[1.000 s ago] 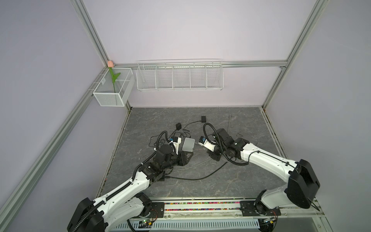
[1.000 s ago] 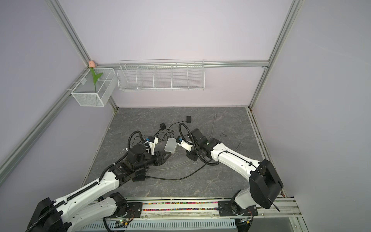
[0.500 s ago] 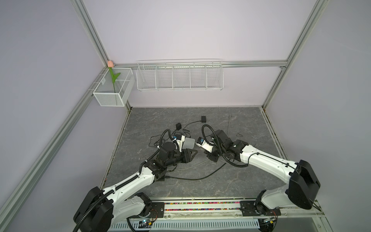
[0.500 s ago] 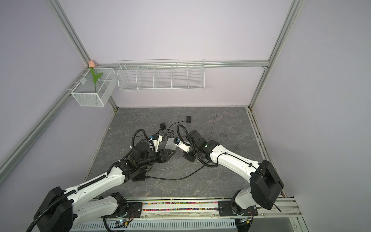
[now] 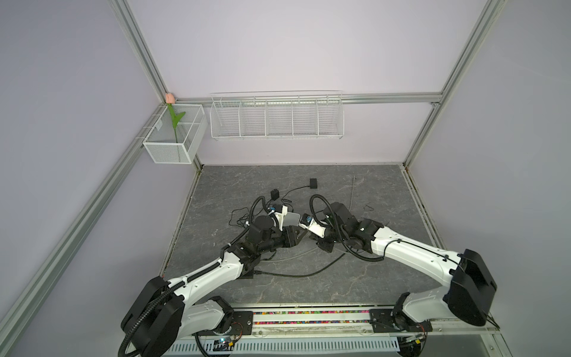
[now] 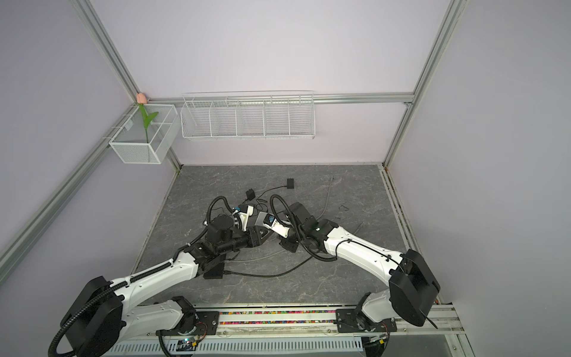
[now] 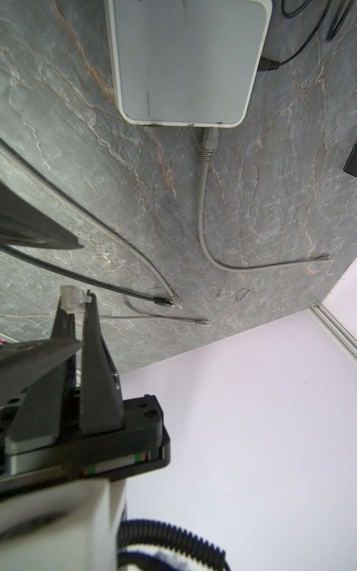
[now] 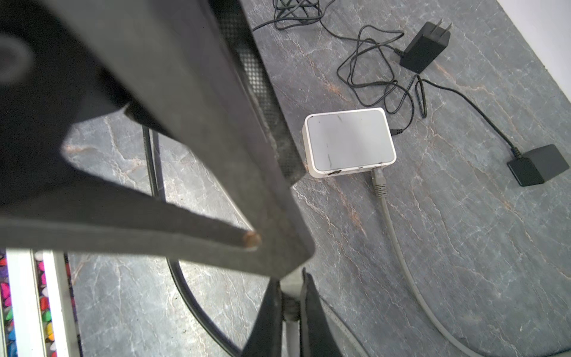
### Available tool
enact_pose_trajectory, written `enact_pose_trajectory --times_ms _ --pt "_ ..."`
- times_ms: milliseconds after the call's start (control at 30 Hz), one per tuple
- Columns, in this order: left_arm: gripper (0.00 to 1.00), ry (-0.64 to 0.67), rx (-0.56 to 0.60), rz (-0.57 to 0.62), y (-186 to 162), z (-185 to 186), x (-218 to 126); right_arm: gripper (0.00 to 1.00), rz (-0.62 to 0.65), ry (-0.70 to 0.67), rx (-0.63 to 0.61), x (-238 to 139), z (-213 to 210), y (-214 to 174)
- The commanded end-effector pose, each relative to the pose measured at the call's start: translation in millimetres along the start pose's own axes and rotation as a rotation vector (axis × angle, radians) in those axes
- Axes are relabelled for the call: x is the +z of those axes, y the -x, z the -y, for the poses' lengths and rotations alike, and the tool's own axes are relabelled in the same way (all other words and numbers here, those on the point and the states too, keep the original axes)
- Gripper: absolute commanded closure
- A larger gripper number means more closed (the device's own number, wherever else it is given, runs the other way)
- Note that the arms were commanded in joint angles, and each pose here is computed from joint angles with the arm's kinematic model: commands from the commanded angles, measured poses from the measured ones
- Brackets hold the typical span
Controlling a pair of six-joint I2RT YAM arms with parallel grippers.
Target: Insert the plug into the switch port
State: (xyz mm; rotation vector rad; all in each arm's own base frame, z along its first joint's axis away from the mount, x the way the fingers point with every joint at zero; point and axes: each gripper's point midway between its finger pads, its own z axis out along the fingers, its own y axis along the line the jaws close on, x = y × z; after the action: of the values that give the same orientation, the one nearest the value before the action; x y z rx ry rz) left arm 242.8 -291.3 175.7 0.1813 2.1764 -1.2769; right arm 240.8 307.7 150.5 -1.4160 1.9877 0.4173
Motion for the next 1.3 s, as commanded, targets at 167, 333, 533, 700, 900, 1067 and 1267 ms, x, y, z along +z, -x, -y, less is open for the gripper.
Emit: enact_pose_trajectory --times_ms 167,333,533,700,900,1067,1267 --pt "0.59 -0.054 -0.013 0.012 10 16 5 0.93 0.073 -0.013 -0.003 -9 -4 14" --pt "0.64 -0.062 -0.018 0.005 8 17 7 0.93 0.076 -0.009 -0.006 -7 -6 16" --pt "0.82 -0.101 -0.017 -0.018 4 22 10 0.93 0.074 -0.022 -0.005 -6 -5 17" --pt "0.97 -0.142 -0.027 -0.030 0 25 12 0.92 0.083 -0.033 -0.003 -8 -3 21" --pt "1.00 -0.151 0.012 -0.032 -2 27 8 0.54 0.087 0.015 0.012 -20 -11 17" --pt "1.00 -0.169 0.107 -0.018 -1 36 -4 0.45 0.211 0.095 0.076 -52 -17 24" --pt "1.00 -0.271 0.250 0.001 -2 62 -25 0.42 0.314 0.244 0.203 -101 -16 34"
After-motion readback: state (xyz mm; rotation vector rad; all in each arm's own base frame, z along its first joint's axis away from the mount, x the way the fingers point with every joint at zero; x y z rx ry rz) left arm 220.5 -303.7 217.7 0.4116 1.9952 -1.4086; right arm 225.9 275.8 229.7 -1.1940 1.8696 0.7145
